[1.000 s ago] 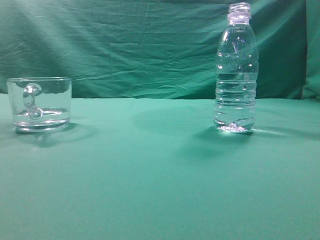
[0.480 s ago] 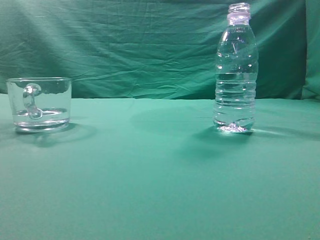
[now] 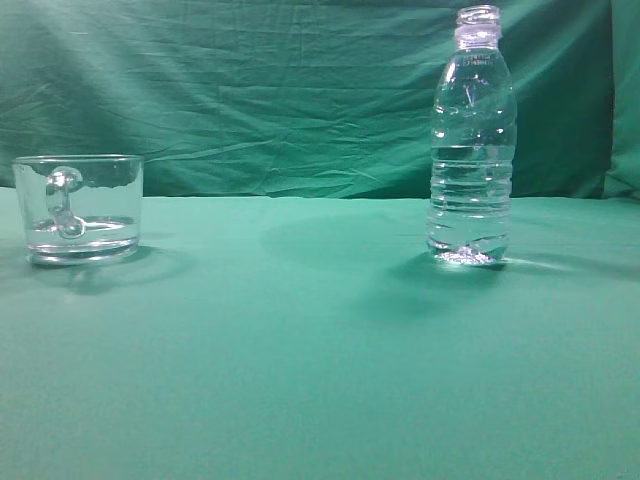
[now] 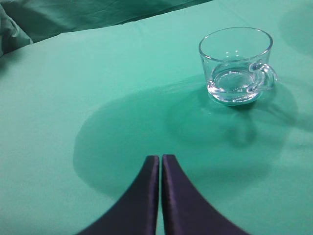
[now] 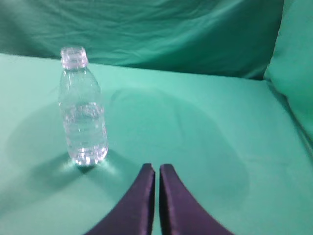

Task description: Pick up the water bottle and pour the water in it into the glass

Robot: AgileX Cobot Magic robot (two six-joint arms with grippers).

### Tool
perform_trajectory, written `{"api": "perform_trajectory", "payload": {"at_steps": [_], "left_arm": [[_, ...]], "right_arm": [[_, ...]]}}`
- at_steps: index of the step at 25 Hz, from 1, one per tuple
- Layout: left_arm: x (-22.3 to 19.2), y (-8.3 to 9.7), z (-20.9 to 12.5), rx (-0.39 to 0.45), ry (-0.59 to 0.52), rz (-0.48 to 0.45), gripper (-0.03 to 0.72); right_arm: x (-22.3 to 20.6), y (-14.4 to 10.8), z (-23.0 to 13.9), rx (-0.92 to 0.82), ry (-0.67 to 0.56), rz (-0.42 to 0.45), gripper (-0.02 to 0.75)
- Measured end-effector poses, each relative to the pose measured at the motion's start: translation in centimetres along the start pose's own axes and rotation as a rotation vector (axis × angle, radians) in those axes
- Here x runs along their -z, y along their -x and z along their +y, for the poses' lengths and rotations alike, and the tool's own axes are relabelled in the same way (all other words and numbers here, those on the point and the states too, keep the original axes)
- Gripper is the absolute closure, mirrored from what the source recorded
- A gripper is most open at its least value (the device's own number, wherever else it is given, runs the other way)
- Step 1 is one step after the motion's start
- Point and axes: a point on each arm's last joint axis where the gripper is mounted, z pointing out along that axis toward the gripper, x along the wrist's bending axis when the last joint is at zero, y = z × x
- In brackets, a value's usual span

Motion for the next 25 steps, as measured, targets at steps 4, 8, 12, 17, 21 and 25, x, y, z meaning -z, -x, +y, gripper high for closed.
{"api": "perform_trajectory", "payload": {"at_steps": [4,8,12,17,21,25], "left_arm": [[0.0,0.0,0.0,0.000,0.000,0.000,0.688],[0.0,0.0,0.0,0.000,0.000,0.000,0.688],[0.0,0.0,0.0,0.000,0.000,0.000,0.688],[0.0,0.0,0.0,0.000,0.000,0.000,0.688],[0.0,0.0,0.0,0.000,0.000,0.000,0.688],[0.0,0.0,0.0,0.000,0.000,0.000,0.688]], "right_arm": [[-0.3,0.1,-3.3,0.008,-0.074,-0.002,0.738],[-0.4,0.1,-4.2,0.010,-0.110,-0.004,0.738],[-0.2,0.2,-4.7,0.028,-0.145,-0.013,0.738],[0.1,0.7,-4.6,0.011,-0.114,-0.095,0.738],[0.1,0.9,-4.6,-0.001,-0.113,-0.145,0.738],[0.1,1.0,-4.6,-0.003,-0.113,-0.154,0.738]]}}
